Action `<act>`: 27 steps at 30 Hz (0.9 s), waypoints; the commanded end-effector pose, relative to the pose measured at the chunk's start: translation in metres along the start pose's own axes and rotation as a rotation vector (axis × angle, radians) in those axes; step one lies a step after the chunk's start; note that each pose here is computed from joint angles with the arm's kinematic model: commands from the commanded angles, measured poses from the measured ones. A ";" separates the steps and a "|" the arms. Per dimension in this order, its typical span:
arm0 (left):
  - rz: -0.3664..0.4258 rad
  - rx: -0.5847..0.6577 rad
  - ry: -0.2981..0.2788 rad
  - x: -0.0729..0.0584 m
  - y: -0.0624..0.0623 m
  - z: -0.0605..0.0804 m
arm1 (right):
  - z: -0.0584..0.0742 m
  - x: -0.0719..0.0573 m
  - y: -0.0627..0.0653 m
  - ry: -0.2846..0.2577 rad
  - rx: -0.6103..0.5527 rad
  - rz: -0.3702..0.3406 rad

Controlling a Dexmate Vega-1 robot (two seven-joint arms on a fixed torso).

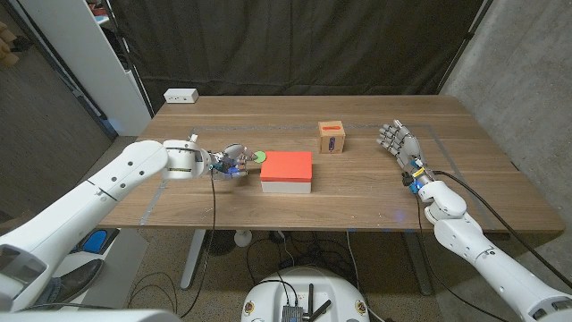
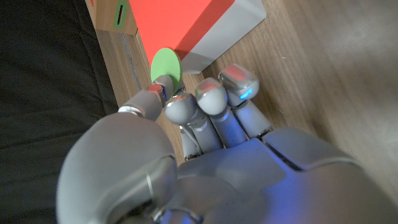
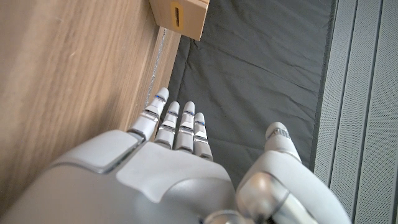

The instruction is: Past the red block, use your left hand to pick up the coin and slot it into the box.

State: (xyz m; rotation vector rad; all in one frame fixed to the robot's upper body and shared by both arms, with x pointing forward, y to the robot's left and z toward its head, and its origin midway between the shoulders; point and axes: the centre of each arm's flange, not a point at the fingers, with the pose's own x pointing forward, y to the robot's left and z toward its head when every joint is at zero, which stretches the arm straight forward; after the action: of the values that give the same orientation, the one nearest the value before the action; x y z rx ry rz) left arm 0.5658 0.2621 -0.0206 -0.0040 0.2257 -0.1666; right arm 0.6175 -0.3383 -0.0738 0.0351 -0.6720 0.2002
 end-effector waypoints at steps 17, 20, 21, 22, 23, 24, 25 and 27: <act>0.042 0.048 -0.319 -0.016 0.000 0.015 | 0.019 -0.026 0.007 -0.034 -0.017 -0.061; 0.060 0.062 -0.358 -0.018 -0.002 0.016 | 0.021 -0.028 0.008 -0.041 -0.020 -0.062; 0.073 0.063 -0.366 -0.018 -0.002 0.016 | 0.021 -0.029 0.009 -0.041 -0.020 -0.063; 0.080 0.067 -0.381 -0.018 -0.003 0.016 | 0.022 -0.029 0.009 -0.041 -0.016 -0.068; 0.087 0.075 -0.395 -0.019 -0.004 0.016 | 0.022 -0.030 0.010 -0.041 -0.016 -0.066; 0.106 0.079 -0.405 -0.020 -0.005 0.015 | 0.022 -0.030 0.010 -0.041 -0.015 -0.067; 0.120 0.083 -0.419 -0.020 -0.005 0.015 | 0.022 -0.031 0.011 -0.041 -0.016 -0.067; 0.140 0.095 -0.448 -0.021 -0.007 0.015 | 0.022 -0.032 0.012 -0.040 -0.014 -0.069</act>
State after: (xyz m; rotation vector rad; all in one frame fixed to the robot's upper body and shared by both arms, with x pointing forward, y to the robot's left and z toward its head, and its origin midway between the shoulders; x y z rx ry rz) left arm 0.5550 0.2635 -0.0041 0.0223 -0.0882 -0.1171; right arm 0.5866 -0.3370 -0.0755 0.0391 -0.7046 0.1416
